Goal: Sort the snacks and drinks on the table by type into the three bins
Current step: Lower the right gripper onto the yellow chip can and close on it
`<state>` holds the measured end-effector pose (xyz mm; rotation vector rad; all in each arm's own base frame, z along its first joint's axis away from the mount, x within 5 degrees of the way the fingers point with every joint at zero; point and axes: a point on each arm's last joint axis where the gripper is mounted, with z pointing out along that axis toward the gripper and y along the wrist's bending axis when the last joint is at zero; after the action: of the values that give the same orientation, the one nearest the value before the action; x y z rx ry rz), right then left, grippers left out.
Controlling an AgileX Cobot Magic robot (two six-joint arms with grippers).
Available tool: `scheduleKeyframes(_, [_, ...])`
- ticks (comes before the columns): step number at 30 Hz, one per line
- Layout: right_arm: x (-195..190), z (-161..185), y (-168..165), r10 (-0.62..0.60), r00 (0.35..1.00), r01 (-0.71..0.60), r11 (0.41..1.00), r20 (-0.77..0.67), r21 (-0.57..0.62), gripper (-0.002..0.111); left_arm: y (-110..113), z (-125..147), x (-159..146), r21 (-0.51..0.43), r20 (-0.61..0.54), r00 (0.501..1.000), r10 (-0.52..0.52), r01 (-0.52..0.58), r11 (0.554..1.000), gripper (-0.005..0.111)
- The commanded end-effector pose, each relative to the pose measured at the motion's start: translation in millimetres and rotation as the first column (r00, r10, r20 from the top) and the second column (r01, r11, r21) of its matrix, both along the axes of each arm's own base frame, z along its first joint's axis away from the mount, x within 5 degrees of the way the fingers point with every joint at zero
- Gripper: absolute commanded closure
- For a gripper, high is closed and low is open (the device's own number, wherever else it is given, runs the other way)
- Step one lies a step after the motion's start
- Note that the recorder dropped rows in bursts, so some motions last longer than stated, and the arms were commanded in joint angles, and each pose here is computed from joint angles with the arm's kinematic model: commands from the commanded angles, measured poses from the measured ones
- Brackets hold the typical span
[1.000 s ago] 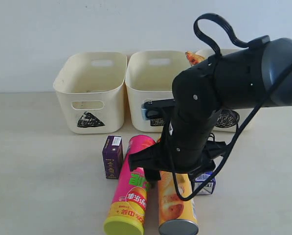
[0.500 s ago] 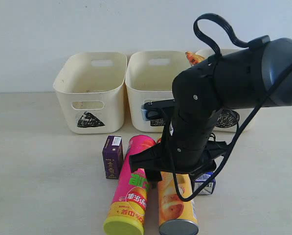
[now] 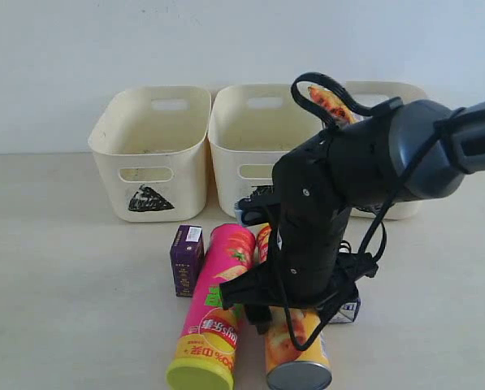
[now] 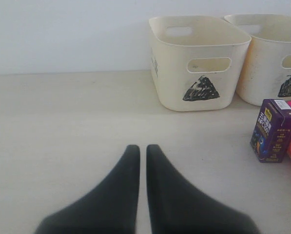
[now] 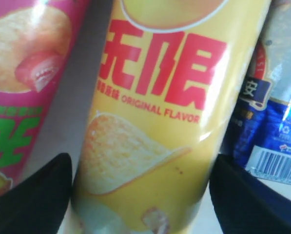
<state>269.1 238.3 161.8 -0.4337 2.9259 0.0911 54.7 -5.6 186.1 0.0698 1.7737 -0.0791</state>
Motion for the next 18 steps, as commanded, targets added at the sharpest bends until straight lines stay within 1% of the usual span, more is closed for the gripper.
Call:
scheduleKeyframes(1, [1.9, -2.0, -0.3, 0.016, 1.0, -0.016, 1.0, 0.02, -0.01, 0.042, 0.1, 2.0, -0.1, -0.01, 0.012, 1.0, 0.004, -0.004, 1.0, 0.103])
scheduleKeyframes(3, [2.1, -2.0, -0.4, 0.015, 1.0, -0.014, 1.0, 0.021, -0.012, 0.049, 0.1, 2.0, -0.1, -0.01, 0.012, 1.0, 0.004, -0.004, 1.0, 0.103])
scheduleKeyframes(7, [2.1, -2.0, -0.4, 0.011, 1.0, -0.011, 1.0, 0.021, -0.011, 0.072, 0.1, 2.0, -0.1, -0.01, 0.012, 1.0, 0.004, -0.004, 1.0, 0.103])
scheduleKeyframes(8, [2.1, -2.0, -0.4, 0.011, 1.0, -0.011, 1.0, 0.021, -0.011, 0.076, 0.1, 2.0, -0.1, -0.01, 0.012, 1.0, 0.004, -0.004, 1.0, 0.103])
scheduleKeyframes(11, [1.4, -2.2, -1.1, 0.012, 1.0, -0.012, 1.0, 0.014, -0.019, 0.105, 0.1, 2.0, -0.1, -0.01, 0.012, 1.0, 0.004, -0.004, 1.0, 0.103])
scheduleKeyframes(12, [0.8, -1.7, -1.8, 0.012, 1.0, -0.011, 1.0, 0.009, -0.024, 0.108, 0.1, 2.0, -0.1, -0.01, 0.012, 1.0, 0.004, -0.004, 1.0, 0.103])
scheduleKeyframes(15, [-0.6, 4.3, -3.2, 0.009, 1.0, -0.008, 1.0, 0.011, -0.023, 0.108, 0.1, 2.0, -0.1, -0.01, 0.012, 1.0, 0.004, -0.004, 1.0, 0.103])
scheduleKeyframes(18, [-4.3, 26.1, -5.7, 0.001, 0.999, -0.001, 1.0, 0.044, 0.018, 0.108, 0.1, 2.0, -0.1, -0.01, 0.012, 1.0, 0.004, -0.004, 1.0, 0.103])
